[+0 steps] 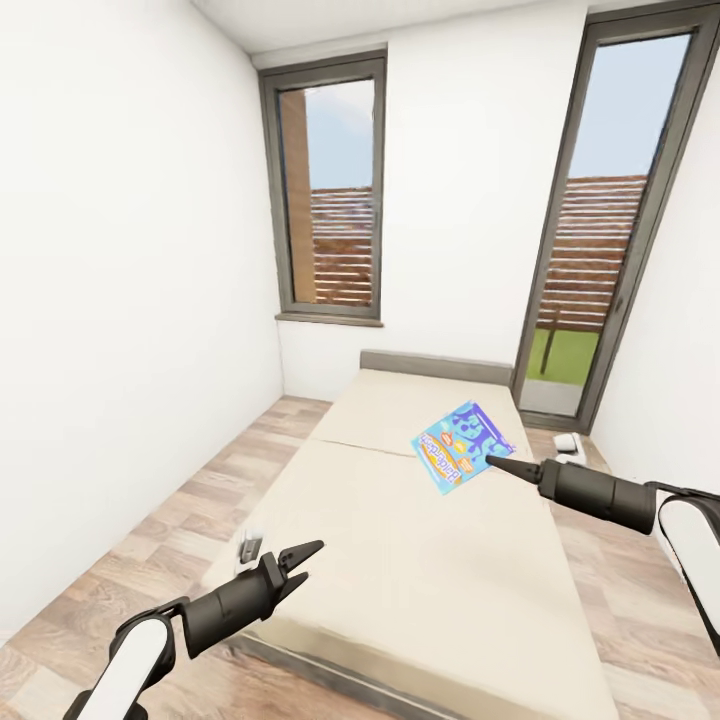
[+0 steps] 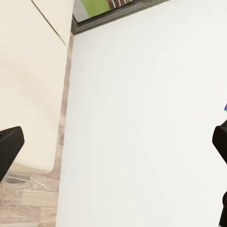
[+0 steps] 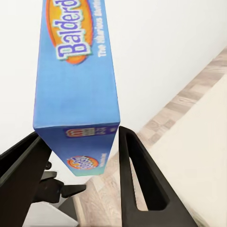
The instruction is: Put all the toys in the child's room - the three board games (two on the bed and one on the table), the two jigsaw puzzles on the table, and the tennis ball on the table - inside the toy box on the table in the child's room.
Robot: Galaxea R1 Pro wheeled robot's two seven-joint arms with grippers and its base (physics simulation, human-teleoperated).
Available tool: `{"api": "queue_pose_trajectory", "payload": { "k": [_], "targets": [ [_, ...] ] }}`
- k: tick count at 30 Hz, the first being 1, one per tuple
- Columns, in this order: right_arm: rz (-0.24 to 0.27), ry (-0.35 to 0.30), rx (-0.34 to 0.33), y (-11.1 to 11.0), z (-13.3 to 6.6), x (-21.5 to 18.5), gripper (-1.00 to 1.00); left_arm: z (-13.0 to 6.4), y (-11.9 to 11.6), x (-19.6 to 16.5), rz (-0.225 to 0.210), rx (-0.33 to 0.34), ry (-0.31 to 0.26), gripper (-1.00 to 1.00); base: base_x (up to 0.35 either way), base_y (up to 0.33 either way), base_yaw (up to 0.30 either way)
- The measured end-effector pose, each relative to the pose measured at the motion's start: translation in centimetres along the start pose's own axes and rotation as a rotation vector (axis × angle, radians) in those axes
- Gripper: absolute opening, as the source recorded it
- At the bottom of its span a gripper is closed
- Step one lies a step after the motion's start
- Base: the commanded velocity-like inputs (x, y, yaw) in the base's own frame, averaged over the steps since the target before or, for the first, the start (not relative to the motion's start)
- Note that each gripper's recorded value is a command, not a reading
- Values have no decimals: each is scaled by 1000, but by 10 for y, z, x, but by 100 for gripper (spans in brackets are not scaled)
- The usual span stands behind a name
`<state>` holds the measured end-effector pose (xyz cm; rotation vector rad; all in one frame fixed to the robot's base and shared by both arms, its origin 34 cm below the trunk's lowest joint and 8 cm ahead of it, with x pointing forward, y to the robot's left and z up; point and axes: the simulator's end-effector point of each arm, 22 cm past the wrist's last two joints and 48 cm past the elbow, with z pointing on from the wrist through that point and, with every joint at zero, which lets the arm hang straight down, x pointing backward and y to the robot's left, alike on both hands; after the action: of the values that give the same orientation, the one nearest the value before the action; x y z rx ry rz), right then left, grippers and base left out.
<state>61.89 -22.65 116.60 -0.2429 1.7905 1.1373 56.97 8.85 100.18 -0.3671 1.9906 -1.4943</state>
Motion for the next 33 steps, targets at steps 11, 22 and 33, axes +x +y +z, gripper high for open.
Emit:
{"api": "queue_pose_trajectory", "payload": {
  "k": [11,22,33],
  "targets": [
    [-2,2,4,8,-3,-9,-100,-3,-13,-2,-1,1,0,100,0,0,299],
    [-2,2,5,16,-6,-17,-100,-7,-24,-4,-1,0,0,100,0,0,300],
    [-2,3,5,25,-9,-25,-100,-11,-35,-5,-2,0,0,100,0,0,300]
  ]
}}
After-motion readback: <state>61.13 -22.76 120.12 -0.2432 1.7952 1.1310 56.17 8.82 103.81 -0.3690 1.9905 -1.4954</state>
